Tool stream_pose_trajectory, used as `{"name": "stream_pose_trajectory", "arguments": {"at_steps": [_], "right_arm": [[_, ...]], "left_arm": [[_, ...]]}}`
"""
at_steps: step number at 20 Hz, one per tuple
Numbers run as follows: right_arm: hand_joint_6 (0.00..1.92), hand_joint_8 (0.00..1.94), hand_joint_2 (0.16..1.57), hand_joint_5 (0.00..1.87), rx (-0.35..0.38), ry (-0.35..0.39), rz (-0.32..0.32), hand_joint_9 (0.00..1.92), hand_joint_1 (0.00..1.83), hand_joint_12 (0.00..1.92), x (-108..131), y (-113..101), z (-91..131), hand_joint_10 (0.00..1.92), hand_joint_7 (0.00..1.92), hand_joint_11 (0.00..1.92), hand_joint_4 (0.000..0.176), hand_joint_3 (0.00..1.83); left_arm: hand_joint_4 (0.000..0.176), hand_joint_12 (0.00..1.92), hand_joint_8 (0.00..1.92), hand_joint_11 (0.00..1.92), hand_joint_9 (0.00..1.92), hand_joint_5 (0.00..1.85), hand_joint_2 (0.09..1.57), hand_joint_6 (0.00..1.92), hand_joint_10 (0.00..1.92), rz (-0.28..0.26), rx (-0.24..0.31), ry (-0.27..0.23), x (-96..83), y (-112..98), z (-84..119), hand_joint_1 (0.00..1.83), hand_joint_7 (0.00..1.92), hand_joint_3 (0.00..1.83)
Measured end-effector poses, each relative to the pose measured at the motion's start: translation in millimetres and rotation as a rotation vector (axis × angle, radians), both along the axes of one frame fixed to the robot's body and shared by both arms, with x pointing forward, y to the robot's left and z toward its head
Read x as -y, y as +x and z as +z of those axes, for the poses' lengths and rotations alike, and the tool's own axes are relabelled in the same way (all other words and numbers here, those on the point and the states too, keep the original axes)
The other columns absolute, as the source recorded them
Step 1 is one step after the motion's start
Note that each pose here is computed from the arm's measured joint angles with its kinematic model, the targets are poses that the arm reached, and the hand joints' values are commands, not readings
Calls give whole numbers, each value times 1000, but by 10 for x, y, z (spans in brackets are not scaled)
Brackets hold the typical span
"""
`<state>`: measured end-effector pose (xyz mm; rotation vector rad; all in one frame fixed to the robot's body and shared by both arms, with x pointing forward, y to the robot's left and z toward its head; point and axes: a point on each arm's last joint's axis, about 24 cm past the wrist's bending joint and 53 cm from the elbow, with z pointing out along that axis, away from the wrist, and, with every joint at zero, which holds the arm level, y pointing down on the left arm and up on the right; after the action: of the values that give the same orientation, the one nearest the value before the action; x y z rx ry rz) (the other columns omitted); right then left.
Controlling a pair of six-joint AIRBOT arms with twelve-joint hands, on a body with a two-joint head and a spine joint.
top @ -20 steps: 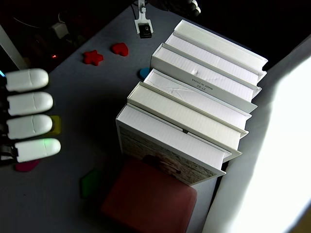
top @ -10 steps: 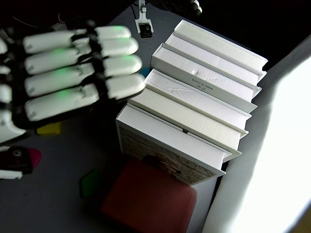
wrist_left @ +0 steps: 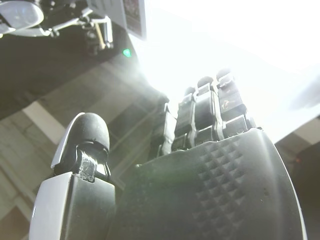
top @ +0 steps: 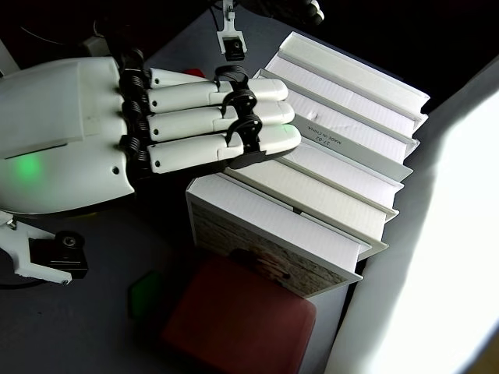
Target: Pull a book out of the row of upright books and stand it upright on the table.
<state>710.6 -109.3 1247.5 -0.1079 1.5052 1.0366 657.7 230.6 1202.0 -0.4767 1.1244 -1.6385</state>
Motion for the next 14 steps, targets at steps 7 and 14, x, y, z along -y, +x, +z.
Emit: {"name": "stream_pose_trajectory", "arguments": {"at_steps": [7,14], "right_arm": [[836,6,1399,580,55,39,76,0,72,0,-153,-328,151,0,133,0,0,0],[735,3,1409,692,60,78,205,0,95,0,-83,-926,1,0,187,0,0,2]], "left_arm": [[70,0,0,0,0,93,1361,9,0,1,-6,-3,-20,-7,-20,188,0,0],[65,0,0,0,0,109,1370,12,0,4,0,-7,-45,-31,-22,172,0,2]]}}
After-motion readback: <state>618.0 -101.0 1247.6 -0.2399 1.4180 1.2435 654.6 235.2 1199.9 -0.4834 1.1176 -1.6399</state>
